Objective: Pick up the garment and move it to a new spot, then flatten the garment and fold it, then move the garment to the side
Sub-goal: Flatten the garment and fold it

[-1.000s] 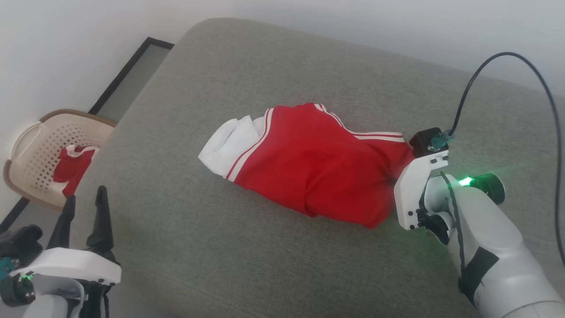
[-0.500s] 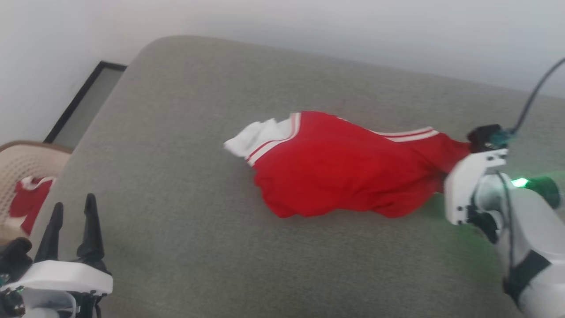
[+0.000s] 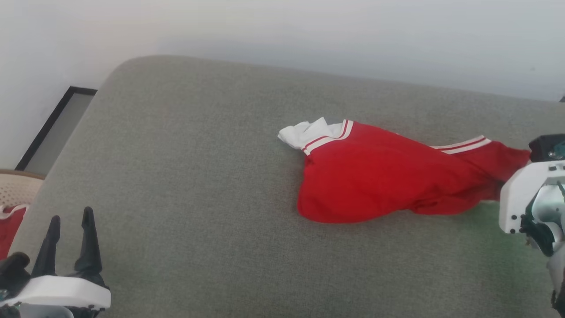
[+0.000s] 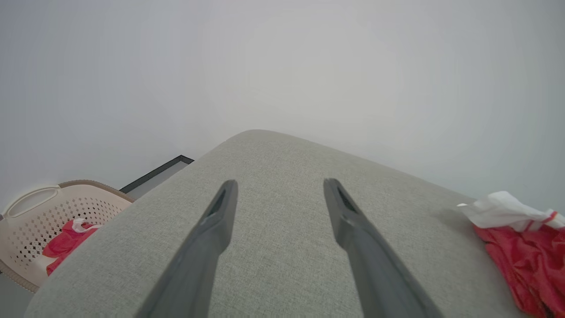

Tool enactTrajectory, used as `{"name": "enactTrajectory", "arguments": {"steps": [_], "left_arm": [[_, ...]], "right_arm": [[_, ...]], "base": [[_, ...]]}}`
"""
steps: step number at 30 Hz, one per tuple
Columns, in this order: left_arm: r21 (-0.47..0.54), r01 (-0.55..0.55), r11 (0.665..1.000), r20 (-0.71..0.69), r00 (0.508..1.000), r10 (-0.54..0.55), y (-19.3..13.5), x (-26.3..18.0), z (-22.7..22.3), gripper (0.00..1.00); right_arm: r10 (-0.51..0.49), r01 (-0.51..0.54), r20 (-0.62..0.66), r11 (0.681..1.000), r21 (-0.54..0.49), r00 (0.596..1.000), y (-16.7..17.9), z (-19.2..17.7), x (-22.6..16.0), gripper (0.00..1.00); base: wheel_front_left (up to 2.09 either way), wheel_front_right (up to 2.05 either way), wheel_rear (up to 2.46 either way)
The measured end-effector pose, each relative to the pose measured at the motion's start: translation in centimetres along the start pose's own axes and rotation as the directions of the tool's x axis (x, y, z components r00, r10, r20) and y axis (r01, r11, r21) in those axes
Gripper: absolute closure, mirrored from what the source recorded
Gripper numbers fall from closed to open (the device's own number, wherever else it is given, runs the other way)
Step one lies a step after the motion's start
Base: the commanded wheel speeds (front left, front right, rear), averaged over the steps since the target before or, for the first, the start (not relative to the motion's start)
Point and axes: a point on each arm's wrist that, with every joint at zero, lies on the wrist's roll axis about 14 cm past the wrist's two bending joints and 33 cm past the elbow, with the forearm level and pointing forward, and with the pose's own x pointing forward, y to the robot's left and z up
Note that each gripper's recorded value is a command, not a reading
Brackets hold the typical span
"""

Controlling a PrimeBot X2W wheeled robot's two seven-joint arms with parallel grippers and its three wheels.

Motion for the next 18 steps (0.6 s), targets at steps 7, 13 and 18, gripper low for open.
{"name": "enactTrajectory", "arguments": {"steps": [7,13,18], "left_arm": [[0.001,0.02,1.0,0.011,1.0,-0.02,-0.5,-0.6,0.1,0.0],[-0.009,0.029,1.0,0.028,0.999,-0.029,-0.9,-1.0,0.5,0.0],[-0.012,0.03,0.999,0.029,0.999,-0.03,-1.1,-1.1,0.4,0.0]], "right_arm": [[0.086,-0.074,0.122,0.992,-0.106,0.989,4.2,3.8,-2.0,1.0],[0.252,-0.209,0.171,0.949,-0.235,0.953,11.2,5.4,-4.4,1.0],[0.383,-0.336,0.106,0.89,-0.308,0.918,16.9,3.1,-5.8,0.92]], "base": [[0.0,0.0,0.0],[0.0,0.0,0.0],[0.0,0.0,0.0]]}}
